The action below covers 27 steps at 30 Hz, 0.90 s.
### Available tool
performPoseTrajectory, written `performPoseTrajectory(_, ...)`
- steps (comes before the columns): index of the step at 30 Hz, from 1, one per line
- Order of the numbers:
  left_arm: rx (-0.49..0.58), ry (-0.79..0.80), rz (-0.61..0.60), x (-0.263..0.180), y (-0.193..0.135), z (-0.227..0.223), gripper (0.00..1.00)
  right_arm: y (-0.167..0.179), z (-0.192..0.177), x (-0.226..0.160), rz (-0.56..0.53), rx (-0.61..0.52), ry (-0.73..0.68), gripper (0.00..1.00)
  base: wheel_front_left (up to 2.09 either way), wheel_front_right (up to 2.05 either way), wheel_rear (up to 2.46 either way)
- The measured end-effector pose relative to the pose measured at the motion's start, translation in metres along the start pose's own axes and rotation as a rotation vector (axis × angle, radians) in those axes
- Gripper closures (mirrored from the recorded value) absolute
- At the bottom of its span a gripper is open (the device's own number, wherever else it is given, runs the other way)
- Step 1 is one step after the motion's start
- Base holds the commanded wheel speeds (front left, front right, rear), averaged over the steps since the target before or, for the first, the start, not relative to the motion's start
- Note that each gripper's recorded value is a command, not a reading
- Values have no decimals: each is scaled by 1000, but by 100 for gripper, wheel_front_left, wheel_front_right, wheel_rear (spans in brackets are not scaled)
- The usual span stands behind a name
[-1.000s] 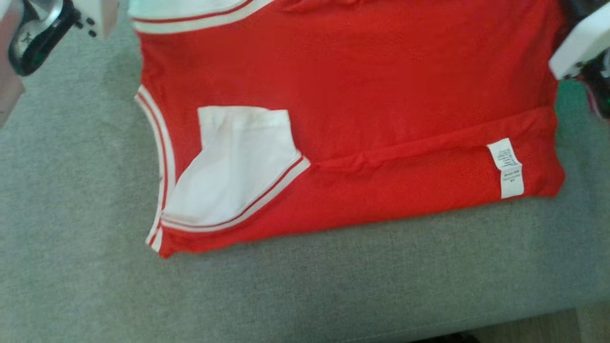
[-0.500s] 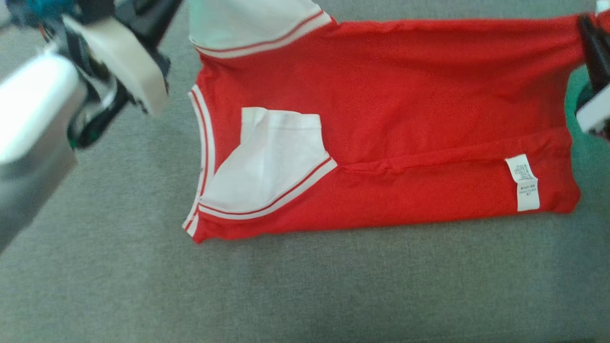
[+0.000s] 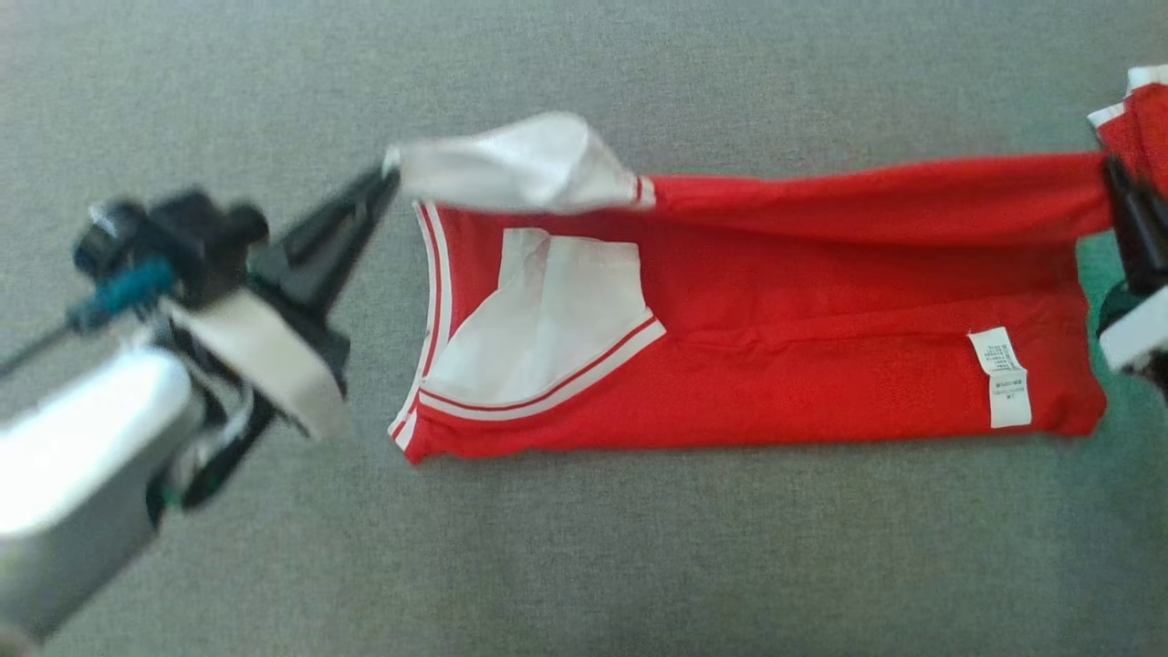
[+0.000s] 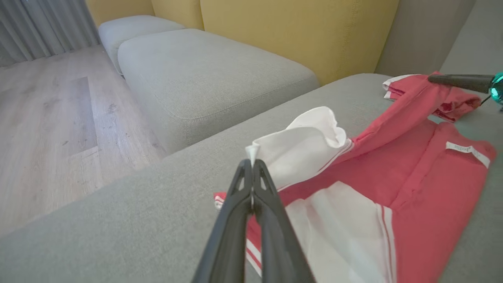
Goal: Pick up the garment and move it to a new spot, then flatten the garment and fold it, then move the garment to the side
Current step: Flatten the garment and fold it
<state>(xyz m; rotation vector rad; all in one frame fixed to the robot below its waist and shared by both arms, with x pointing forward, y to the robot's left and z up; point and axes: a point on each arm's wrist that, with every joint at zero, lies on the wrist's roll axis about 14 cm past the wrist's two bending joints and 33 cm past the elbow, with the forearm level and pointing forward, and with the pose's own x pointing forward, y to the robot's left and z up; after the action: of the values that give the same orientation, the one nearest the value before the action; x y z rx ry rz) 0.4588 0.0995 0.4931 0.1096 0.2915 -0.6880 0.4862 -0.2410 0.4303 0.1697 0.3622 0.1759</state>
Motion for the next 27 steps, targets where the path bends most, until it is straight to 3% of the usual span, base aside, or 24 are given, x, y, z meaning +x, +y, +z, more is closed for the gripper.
performPoseTrajectory(17, -146, 19, 25, -46, -43, -37, 100, -1, -37, -45, -56, 79, 2, 100, 0, 0, 0)
performPoseTrajectory(18, -150, 20, 28, -47, -44, -39, 100, 0, -38, -47, -57, 79, 3, 94, 0, 0, 0)
performPoseTrajectory(20, -164, 33, 31, -50, -48, -45, 98, -1, -41, -51, -62, 78, 10, 73, 0, 0, 0)
performPoseTrajectory(21, -174, 40, 31, -52, -50, -48, 89, -1, -43, -53, -65, 80, 15, 55, 0, 0, 0)
performPoseTrajectory(22, -184, 44, 28, -53, -53, -51, 73, -1, -46, -54, -66, 85, 25, 22, 0, 0, 0)
performPoseTrajectory(23, -196, 50, 26, -53, -55, -54, 60, 0, -49, -55, -67, 88, 37, 0, 0, 0, 0)
performPoseTrajectory(24, -210, 56, 25, -53, -58, -59, 0, -1, -55, -56, -74, 94, 57, 0, 0, 0, 0)
performPoseTrajectory(27, -226, 52, 30, -49, -63, -64, 0, -8, -60, -61, -99, 90, 70, 0, 0, 0, 0)
